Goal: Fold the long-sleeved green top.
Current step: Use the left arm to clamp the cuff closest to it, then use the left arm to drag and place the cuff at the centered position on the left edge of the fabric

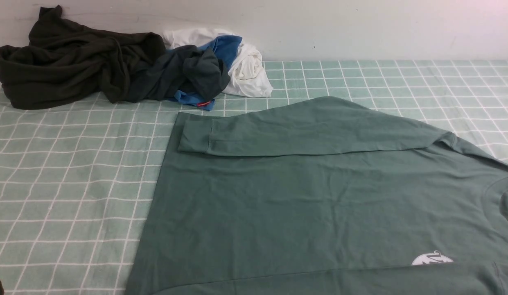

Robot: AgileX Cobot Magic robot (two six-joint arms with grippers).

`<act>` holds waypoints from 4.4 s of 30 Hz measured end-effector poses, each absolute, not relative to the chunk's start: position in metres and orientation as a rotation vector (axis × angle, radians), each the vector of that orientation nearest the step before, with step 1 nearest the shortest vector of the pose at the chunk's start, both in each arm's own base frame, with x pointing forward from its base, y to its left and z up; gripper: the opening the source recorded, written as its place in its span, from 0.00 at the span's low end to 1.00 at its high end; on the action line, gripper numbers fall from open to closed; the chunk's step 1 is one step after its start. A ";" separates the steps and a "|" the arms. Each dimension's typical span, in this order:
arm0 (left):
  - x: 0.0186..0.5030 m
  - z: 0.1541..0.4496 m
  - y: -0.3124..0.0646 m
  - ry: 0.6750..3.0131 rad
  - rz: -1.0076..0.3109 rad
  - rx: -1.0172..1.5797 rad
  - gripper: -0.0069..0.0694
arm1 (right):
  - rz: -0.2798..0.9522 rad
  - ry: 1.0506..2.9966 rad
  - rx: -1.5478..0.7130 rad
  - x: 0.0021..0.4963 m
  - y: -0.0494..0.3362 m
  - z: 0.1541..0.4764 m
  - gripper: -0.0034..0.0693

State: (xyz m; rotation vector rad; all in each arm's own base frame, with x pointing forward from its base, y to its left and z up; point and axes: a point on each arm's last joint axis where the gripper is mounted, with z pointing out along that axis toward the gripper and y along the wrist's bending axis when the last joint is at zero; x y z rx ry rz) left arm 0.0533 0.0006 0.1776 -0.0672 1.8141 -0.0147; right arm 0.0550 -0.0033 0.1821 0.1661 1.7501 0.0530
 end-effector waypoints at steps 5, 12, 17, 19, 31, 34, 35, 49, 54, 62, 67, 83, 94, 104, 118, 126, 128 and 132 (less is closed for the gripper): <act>0.054 0.179 -0.009 1.747 -0.486 -0.463 0.09 | 0.279 1.729 0.353 0.055 0.001 0.182 0.03; 0.054 0.184 -0.017 1.628 -0.905 -0.789 0.09 | 0.787 1.622 0.763 0.055 0.011 0.185 0.03; 0.054 0.185 -0.017 1.613 -0.933 -0.805 0.09 | 0.843 1.600 0.782 0.055 0.013 0.187 0.03; 0.054 0.185 -0.017 1.609 -0.934 -0.806 0.09 | 0.822 1.608 0.759 0.055 0.012 0.187 0.03; 0.049 0.220 -0.020 1.623 -0.730 -0.463 0.09 | 0.659 1.657 0.528 0.054 0.014 0.194 0.03; 0.052 0.261 -0.022 1.707 -0.539 -0.231 0.09 | 0.487 1.648 0.357 0.059 0.012 0.235 0.03; 0.057 0.269 -0.022 1.776 -0.487 -0.179 0.09 | 0.427 1.662 0.304 0.063 0.011 0.248 0.03; 0.159 0.302 -0.027 2.677 -0.114 0.402 0.09 | 0.346 2.449 -0.373 0.148 0.042 0.322 0.03; 0.184 0.265 -0.070 2.828 -0.153 0.734 0.20 | 0.358 2.688 -0.626 0.141 0.058 0.296 0.03; 0.210 0.203 -0.124 2.865 -0.136 1.068 0.47 | 0.338 2.752 -0.663 0.135 0.058 0.275 0.03; 0.225 0.160 -0.136 2.914 -0.075 1.146 0.56 | 0.332 2.730 -0.652 0.137 0.058 0.274 0.03; 0.246 0.164 -0.146 2.874 -0.020 1.148 0.56 | 0.326 2.713 -0.645 0.139 0.058 0.274 0.03; 0.243 0.159 -0.145 2.942 -0.024 1.156 0.42 | 0.325 2.709 -0.643 0.139 0.058 0.274 0.03; 0.242 0.161 -0.145 2.941 -0.037 1.194 0.10 | 0.323 2.695 -0.637 0.141 0.058 0.274 0.03; 0.303 0.271 -0.173 2.644 0.036 1.193 0.10 | 0.313 2.672 -0.630 0.143 0.058 0.275 0.03; 0.322 0.308 -0.178 2.578 0.075 1.160 0.10 | 0.307 2.665 -0.629 0.143 0.058 0.275 0.03; 0.327 0.297 -0.178 2.609 0.083 1.164 0.10 | 0.306 2.662 -0.627 0.144 0.058 0.275 0.03; 0.348 0.260 -0.174 2.698 0.122 1.169 0.10 | 0.306 2.658 -0.626 0.144 0.058 0.276 0.03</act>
